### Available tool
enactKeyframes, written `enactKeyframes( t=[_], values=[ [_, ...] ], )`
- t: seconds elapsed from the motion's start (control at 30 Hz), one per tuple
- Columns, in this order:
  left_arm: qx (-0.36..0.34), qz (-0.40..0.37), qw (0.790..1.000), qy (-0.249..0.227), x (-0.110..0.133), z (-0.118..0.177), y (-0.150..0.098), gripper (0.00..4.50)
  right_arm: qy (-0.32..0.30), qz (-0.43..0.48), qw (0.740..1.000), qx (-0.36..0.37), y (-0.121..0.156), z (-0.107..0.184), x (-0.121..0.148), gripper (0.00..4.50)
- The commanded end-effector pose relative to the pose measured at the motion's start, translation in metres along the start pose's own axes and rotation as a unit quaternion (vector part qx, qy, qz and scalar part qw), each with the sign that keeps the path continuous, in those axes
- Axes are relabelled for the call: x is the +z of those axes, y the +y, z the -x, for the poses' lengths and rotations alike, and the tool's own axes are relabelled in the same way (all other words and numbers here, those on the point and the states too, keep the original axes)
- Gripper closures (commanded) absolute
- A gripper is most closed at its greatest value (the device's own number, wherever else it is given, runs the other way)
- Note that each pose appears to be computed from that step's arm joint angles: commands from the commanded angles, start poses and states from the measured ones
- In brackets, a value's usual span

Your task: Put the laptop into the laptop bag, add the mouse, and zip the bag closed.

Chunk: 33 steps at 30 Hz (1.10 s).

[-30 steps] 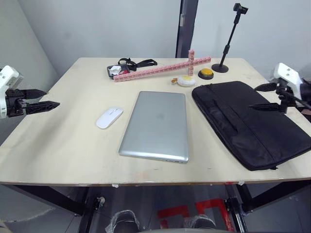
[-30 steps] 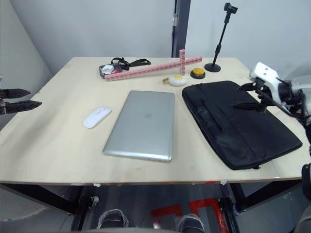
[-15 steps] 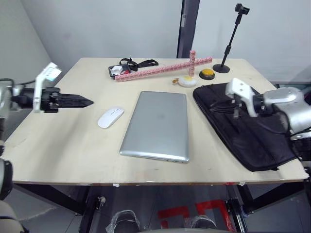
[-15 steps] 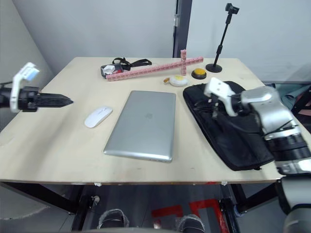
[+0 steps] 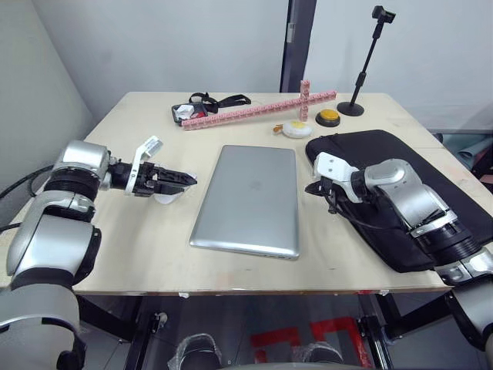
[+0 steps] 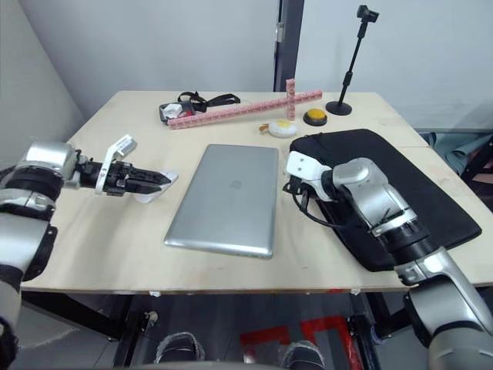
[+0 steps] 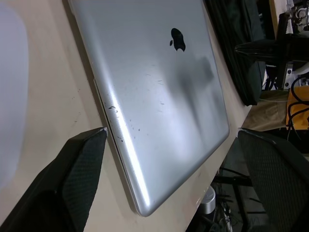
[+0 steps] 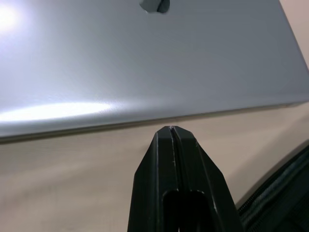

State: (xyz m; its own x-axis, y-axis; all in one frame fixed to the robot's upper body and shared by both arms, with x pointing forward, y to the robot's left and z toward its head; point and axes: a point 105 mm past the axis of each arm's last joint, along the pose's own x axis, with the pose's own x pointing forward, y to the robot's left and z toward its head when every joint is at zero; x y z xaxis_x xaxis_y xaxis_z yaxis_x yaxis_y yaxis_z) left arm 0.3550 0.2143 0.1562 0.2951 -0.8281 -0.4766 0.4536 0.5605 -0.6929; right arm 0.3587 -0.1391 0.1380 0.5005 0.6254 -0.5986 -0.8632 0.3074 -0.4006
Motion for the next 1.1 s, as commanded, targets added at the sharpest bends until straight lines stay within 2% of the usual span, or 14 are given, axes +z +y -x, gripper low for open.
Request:
enactKeyframes(
  t=[0.03, 0.23, 0.47, 0.63, 0.9, 1.1],
  values=[
    [0.018, -0.024, 1.000, -0.009, 0.009, -0.011, 0.003, 0.00, -0.003, 0.024, 1.000, -0.005, -0.002, -0.005, 0.005, 4.49],
    [0.028, -0.027, 0.999, 0.015, -0.002, -0.037, 0.015, 0.00, -0.002, 0.018, 1.000, 0.010, 0.006, -0.017, 0.003, 4.49],
    [0.011, -0.020, 1.000, 0.004, -0.004, -0.054, 0.016, 0.00, -0.013, 0.014, 0.999, 0.031, 0.017, -0.033, 0.006, 4.49],
    [-0.038, -0.003, 0.999, 0.018, -0.008, -0.070, 0.002, 0.00, -0.026, 0.013, 0.999, 0.040, 0.021, -0.040, 0.013, 4.49],
    [-0.113, 0.018, 0.993, 0.000, -0.001, -0.073, -0.022, 0.00, -0.030, -0.002, 0.999, 0.042, 0.022, -0.038, 0.010, 4.49],
    [-0.111, 0.021, 0.994, -0.006, -0.004, -0.072, -0.020, 0.00, -0.017, -0.007, 1.000, 0.022, 0.013, -0.030, 0.001, 4.49]
  ],
)
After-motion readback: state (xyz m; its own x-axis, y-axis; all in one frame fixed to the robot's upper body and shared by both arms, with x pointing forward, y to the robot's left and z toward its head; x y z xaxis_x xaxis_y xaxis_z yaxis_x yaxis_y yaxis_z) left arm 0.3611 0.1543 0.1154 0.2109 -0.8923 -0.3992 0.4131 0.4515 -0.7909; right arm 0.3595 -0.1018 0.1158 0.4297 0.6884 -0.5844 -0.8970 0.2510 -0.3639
